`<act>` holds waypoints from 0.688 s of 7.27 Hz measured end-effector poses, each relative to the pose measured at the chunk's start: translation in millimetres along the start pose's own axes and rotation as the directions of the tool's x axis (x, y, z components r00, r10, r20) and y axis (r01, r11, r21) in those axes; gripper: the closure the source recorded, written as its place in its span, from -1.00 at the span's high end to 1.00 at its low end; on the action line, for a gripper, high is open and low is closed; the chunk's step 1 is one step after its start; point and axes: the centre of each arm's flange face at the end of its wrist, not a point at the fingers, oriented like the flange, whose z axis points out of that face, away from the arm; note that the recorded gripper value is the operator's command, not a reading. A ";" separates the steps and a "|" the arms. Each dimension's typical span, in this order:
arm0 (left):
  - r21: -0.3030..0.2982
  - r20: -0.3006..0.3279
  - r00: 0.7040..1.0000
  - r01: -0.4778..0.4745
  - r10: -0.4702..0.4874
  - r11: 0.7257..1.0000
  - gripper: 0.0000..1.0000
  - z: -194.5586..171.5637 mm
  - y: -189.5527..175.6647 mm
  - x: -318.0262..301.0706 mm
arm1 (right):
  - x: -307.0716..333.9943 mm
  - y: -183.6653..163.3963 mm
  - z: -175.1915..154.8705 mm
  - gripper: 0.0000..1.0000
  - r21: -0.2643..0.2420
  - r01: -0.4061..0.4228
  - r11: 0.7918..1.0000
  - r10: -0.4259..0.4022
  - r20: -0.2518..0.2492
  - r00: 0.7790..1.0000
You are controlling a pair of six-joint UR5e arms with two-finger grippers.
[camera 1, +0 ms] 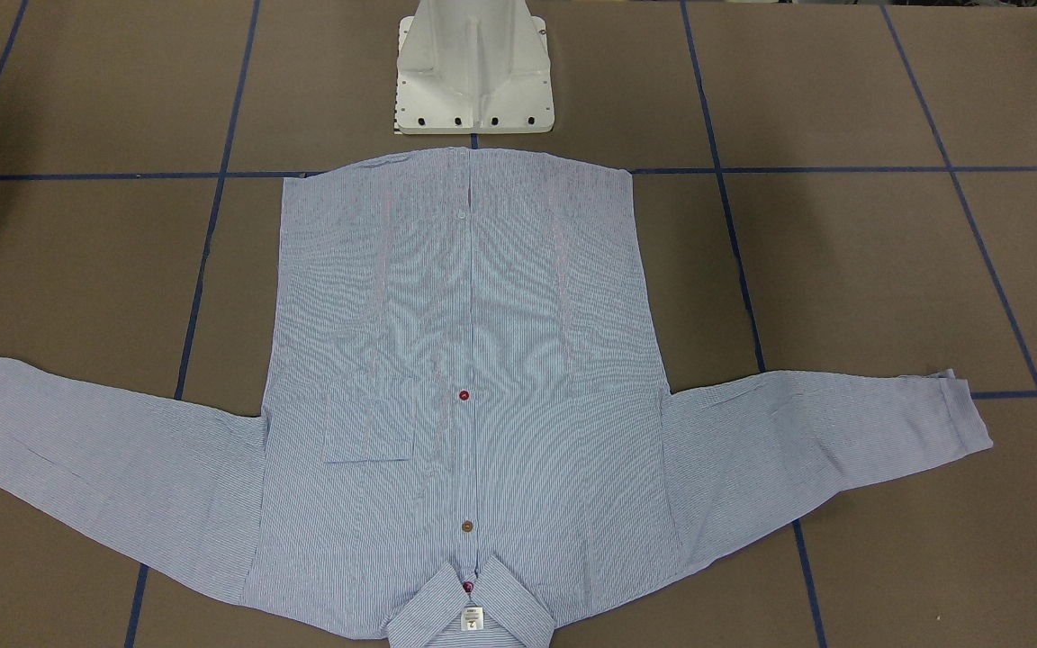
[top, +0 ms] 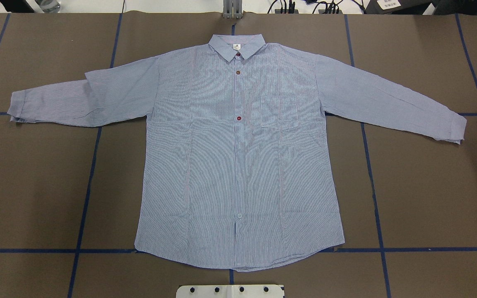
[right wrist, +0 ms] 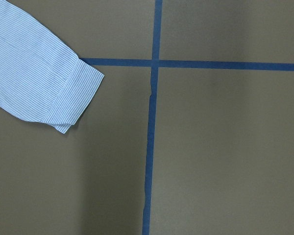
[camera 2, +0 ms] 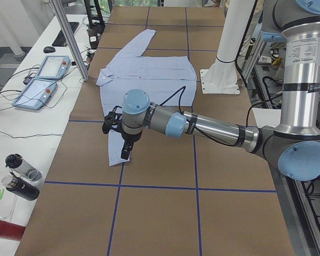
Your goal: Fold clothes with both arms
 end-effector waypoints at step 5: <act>0.004 -0.002 1.000 -0.011 0.011 1.000 1.00 -0.2 0.7 2.3 | -12.0 3.9 0.9 1.00 0.016 0.018 1.000 -0.020 0.117 0.993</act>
